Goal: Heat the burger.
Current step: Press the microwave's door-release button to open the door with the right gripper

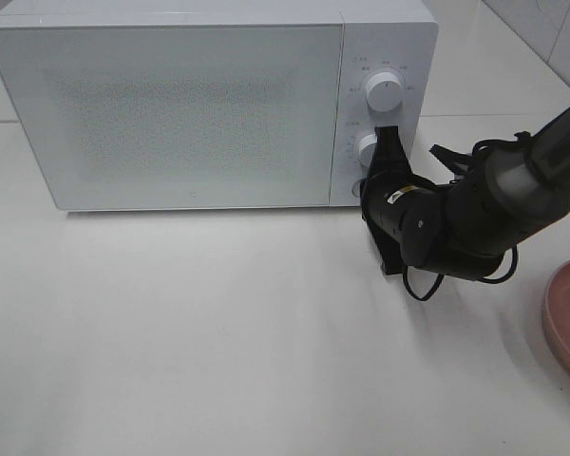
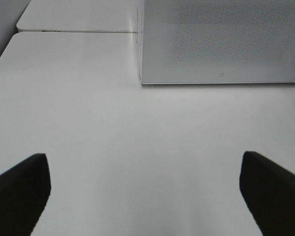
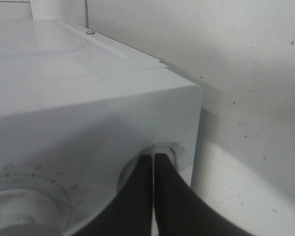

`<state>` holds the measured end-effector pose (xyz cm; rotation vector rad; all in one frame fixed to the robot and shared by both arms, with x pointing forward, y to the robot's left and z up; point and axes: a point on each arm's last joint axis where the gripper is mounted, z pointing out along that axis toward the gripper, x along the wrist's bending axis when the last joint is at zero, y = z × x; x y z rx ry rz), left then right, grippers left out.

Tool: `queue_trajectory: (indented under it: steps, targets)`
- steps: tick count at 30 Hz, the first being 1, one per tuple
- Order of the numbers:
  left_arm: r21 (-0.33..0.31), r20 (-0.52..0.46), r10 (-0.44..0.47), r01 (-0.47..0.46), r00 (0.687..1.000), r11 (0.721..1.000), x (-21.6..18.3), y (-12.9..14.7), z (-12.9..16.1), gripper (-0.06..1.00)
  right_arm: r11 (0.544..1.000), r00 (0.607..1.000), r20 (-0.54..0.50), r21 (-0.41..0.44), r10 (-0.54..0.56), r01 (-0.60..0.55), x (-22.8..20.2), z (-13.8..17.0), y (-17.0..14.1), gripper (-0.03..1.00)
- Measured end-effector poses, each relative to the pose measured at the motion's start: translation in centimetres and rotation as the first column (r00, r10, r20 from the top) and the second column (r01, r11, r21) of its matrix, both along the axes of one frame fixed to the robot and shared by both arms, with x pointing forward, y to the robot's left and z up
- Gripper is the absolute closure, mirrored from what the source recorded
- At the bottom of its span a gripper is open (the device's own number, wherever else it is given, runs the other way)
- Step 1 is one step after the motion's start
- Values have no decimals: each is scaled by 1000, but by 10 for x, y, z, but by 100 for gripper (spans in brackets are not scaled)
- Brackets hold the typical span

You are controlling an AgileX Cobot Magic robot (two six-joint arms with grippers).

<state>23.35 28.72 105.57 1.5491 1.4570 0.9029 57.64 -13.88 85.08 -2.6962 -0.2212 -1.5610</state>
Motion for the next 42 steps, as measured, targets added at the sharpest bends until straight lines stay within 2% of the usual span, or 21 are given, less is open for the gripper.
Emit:
queue_trajectory:
  steps: [8, 27, 42]
  targets:
    - [0, 0, 0, 0, 1000, 1000, 0, 0, 0, -4, 999, 1000, -5, 40, 0, 0, 0, 0, 2, 97]
    - [0, 0, 0, 0, 1000, 1000, 0, 0, 0, -4, 999, 1000, -15, 54, 7, -6, -1, 7, 3, 97]
    - [0, 0, 0, 0, 1000, 1000, 0, 0, 0, -4, 997, 999, 28, 66, -32, 30, 2, 9, 1, 97]
